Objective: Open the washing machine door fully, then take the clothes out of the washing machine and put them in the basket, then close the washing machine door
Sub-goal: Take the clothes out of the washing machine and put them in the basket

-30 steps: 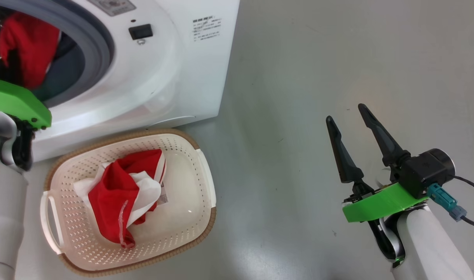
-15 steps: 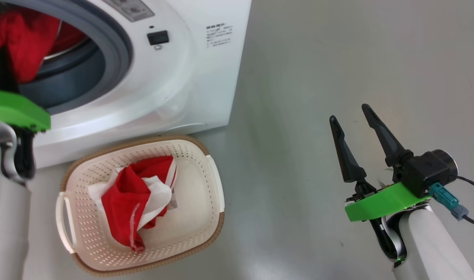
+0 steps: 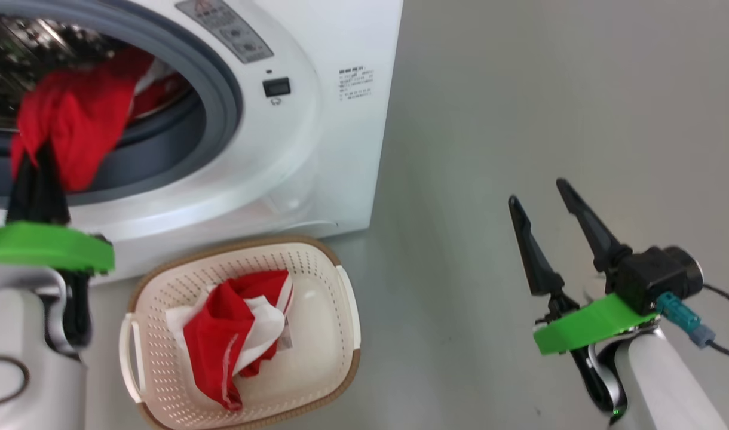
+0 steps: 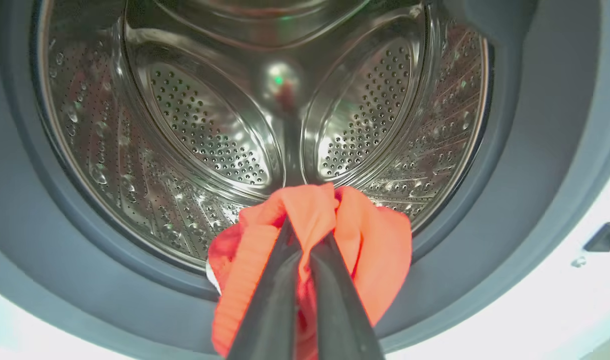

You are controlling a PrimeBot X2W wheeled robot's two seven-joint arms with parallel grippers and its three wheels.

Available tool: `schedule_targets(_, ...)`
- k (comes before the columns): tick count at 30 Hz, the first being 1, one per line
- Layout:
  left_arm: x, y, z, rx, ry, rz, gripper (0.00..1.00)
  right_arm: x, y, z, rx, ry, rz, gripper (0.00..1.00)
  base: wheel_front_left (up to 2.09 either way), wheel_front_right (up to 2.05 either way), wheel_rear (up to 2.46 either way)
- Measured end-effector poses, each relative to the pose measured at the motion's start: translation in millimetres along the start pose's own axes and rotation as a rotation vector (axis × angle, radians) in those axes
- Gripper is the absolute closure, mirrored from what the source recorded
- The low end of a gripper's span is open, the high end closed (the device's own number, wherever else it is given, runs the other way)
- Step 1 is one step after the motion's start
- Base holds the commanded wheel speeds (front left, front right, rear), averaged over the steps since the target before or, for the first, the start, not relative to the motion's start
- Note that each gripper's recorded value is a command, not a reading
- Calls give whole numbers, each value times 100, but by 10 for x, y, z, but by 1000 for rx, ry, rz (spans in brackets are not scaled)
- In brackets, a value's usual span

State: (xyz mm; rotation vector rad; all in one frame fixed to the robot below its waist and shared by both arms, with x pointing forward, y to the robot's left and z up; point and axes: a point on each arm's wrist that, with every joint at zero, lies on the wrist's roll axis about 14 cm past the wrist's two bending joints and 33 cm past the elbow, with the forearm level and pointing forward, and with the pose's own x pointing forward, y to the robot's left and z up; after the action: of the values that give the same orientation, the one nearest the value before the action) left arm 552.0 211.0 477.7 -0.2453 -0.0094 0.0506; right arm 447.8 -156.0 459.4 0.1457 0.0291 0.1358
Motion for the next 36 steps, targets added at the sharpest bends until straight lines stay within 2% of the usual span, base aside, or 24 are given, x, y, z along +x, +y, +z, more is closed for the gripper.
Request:
schedule_targets(14, -632, 92, 383, 15, -95, 25, 100, -332, 91, 211, 0, -38, 5, 0, 0, 0, 0)
schedule_targets(29, -1236, -165, 1045, 17, -289, -40, 100, -684, 129, 414, -3, -91, -3, 0, 0, 0, 0)
schedule_targets(36, -1428, -240, 1262, 24, -333, -54, 100, -705, 120, 485, -5, -112, -7, 0, 0, 0, 0)
